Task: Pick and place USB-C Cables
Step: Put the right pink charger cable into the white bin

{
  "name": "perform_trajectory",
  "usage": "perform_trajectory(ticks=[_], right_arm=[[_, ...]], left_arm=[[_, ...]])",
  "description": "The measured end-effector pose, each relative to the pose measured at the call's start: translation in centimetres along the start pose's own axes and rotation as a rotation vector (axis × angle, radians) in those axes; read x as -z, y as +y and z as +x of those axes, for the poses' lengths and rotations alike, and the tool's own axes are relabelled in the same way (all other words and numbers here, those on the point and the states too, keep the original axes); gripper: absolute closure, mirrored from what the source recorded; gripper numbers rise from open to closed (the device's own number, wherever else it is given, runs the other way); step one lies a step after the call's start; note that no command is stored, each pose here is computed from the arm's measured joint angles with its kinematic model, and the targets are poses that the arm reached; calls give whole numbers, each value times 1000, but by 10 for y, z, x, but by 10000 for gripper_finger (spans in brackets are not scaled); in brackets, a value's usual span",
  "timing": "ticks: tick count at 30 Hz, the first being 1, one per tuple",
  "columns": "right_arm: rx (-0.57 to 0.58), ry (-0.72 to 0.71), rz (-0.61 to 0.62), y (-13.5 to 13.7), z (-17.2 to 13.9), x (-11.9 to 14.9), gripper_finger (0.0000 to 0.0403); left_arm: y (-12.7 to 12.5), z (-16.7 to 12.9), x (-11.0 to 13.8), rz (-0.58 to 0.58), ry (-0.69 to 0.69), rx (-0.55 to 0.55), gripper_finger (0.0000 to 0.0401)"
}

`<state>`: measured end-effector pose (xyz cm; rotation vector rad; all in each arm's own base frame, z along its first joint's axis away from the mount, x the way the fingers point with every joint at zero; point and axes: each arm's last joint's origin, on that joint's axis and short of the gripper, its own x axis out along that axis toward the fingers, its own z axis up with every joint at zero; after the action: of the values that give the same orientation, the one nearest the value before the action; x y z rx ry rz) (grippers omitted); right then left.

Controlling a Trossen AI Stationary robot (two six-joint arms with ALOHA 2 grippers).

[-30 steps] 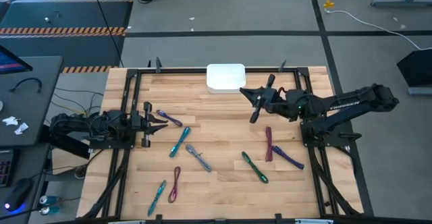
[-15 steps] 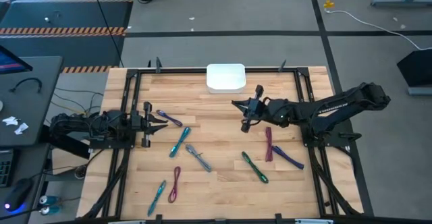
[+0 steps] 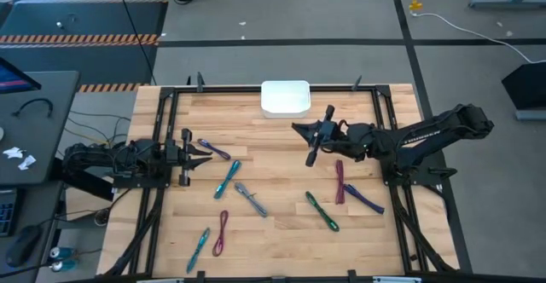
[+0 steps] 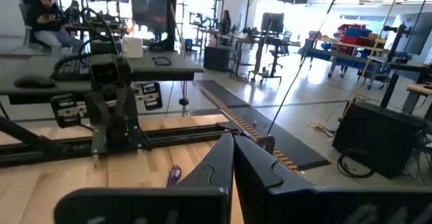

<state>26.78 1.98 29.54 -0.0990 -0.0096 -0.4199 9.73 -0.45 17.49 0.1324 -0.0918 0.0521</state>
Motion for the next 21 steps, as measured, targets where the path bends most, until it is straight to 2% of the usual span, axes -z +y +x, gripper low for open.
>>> perform_trajectory(ticks=[4,9,12,16,21], right_arm=[[0,-30,16,0,0,-3,384],[-5,-40,-2,4,-4,6,384],[-8,-94,35,5,-7,10,384],[4,-168,85,2,-9,3,384],[6,-189,99,2,-9,0,384]], left_arm=[[0,0,0,0,0,0,349],[0,0,0,0,0,0,349],[0,0,0,0,0,0,345],[0,0,0,0,0,0,342],[0,0,0,0,1,0,348]])
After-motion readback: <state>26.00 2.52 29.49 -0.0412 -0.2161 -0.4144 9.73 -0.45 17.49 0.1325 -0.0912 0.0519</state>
